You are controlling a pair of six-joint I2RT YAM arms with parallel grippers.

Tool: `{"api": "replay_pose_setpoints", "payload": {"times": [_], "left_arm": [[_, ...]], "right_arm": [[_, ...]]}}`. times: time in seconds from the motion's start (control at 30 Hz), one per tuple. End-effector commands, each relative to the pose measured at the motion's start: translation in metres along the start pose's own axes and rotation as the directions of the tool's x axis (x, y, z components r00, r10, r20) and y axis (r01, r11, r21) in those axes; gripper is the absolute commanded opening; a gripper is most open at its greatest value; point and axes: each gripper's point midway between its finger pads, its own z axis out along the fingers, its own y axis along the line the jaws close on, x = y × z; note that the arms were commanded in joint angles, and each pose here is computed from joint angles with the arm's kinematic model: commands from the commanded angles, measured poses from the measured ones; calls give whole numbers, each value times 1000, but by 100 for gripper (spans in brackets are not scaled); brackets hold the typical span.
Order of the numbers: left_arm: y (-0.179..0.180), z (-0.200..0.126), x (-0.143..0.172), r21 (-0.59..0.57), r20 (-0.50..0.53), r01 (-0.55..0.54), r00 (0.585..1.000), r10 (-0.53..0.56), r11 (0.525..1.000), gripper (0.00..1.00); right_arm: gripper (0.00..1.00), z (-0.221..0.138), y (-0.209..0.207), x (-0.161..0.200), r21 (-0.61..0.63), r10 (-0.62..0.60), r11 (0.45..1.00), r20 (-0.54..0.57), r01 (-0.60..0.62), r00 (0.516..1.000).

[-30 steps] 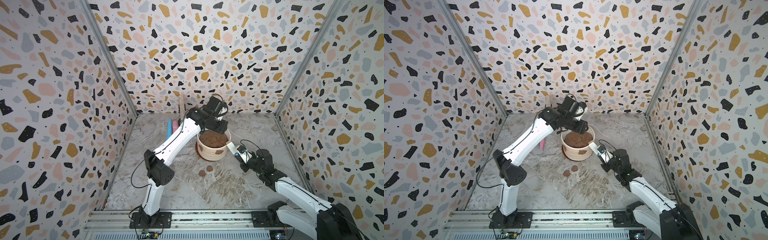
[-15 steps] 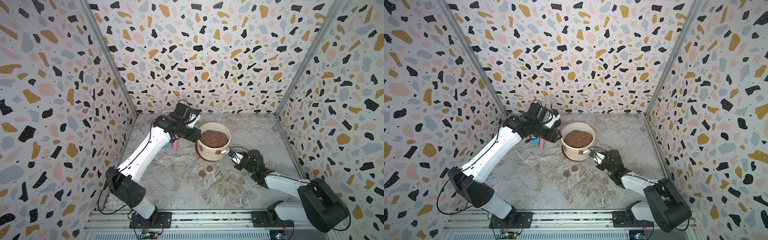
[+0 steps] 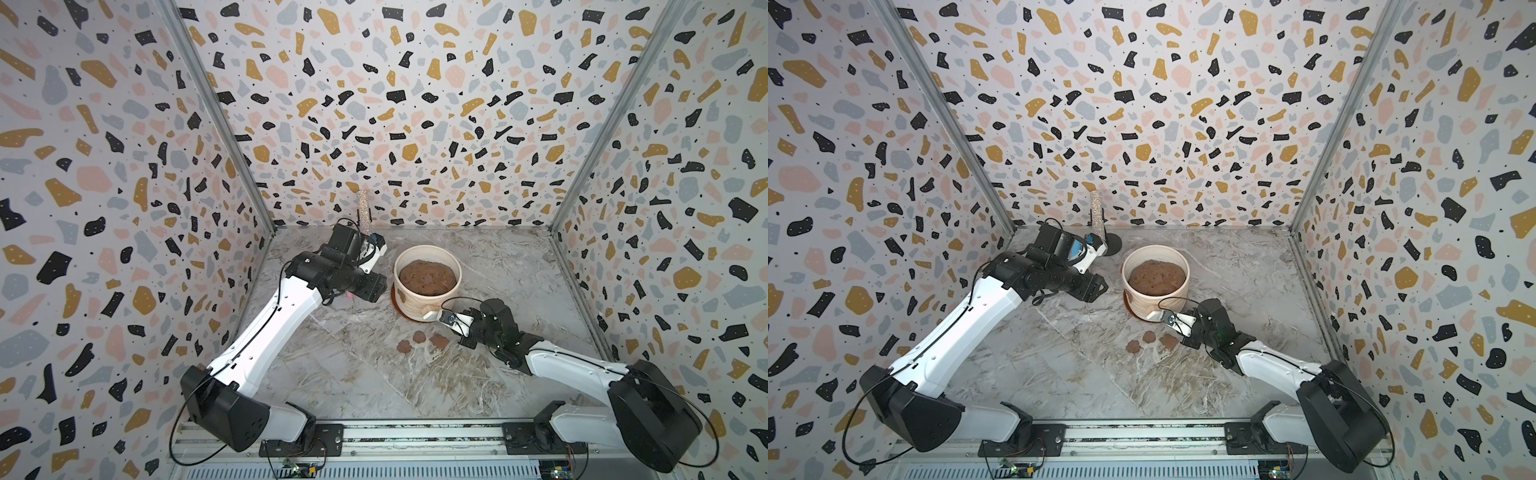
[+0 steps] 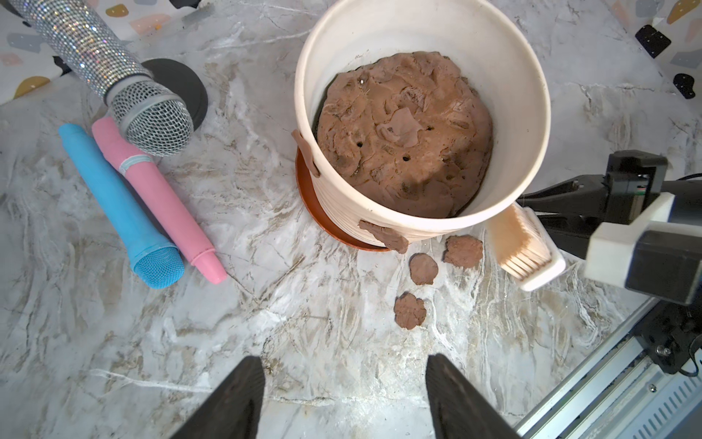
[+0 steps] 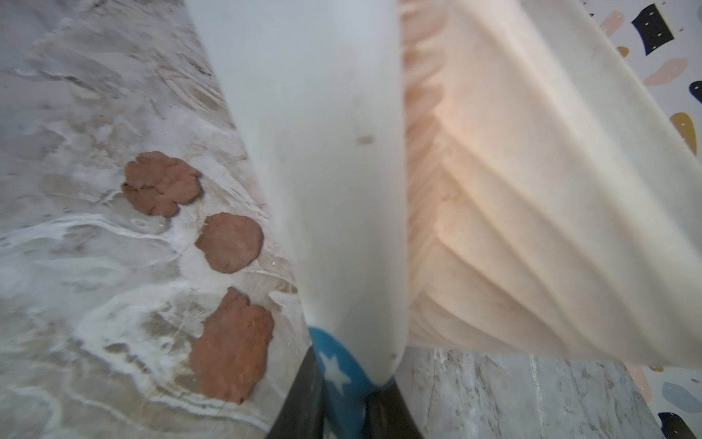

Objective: Scrub the dried mud off the ceramic pot
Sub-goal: Brush off the soil from the pot, then adjust the brush.

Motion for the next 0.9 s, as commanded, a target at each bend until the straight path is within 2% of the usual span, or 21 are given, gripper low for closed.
{"api": "replay_pose_setpoints", "payload": {"times": [0.0, 0.13, 0.2, 0.23, 0.3, 0.33, 0.43, 0.67, 0.77, 0.87], "left_arm": [[-31, -14, -4, 162, 52, -132, 991, 125, 978, 73], [-65, -24, 2, 324, 87, -278, 961, 264, 904, 72], [-79, -32, -2, 379, 105, -303, 953, 285, 875, 73], [-86, -37, -5, 411, 116, -297, 955, 273, 862, 76], [-102, -49, -14, 494, 145, -264, 964, 220, 828, 94], [-111, -54, -17, 542, 163, -252, 967, 194, 802, 99], [-125, -62, -23, 628, 173, -206, 977, 124, 750, 100], [-140, -69, -31, 731, 162, -163, 985, 64, 663, 100], [-141, -68, -38, 748, 143, -127, 989, 28, 651, 100], [-142, -65, -43, 763, 125, -100, 992, 6, 638, 100]], "right_arm": [[0, -27, 2, -25, -55, 90, 995, 37, -88, 995], [0, -52, -1, -28, -57, 232, 970, -46, -234, 972], [0, -61, -5, -36, -50, 303, 951, -49, -306, 952], [0, -64, -8, -41, -48, 348, 936, -40, -349, 937], [0, -69, -12, -54, -60, 438, 897, -8, -438, 899], [0, -70, -13, -62, -78, 479, 876, 9, -477, 878], [0, -76, -11, -90, -180, 577, 809, 66, -559, 814], [0, -96, -6, -160, -491, 760, 603, 114, -629, 640], [0, -102, -5, -178, -579, 798, 537, 111, -614, 593], [0, -106, -5, -187, -613, 802, 525, 123, -591, 585]]}}
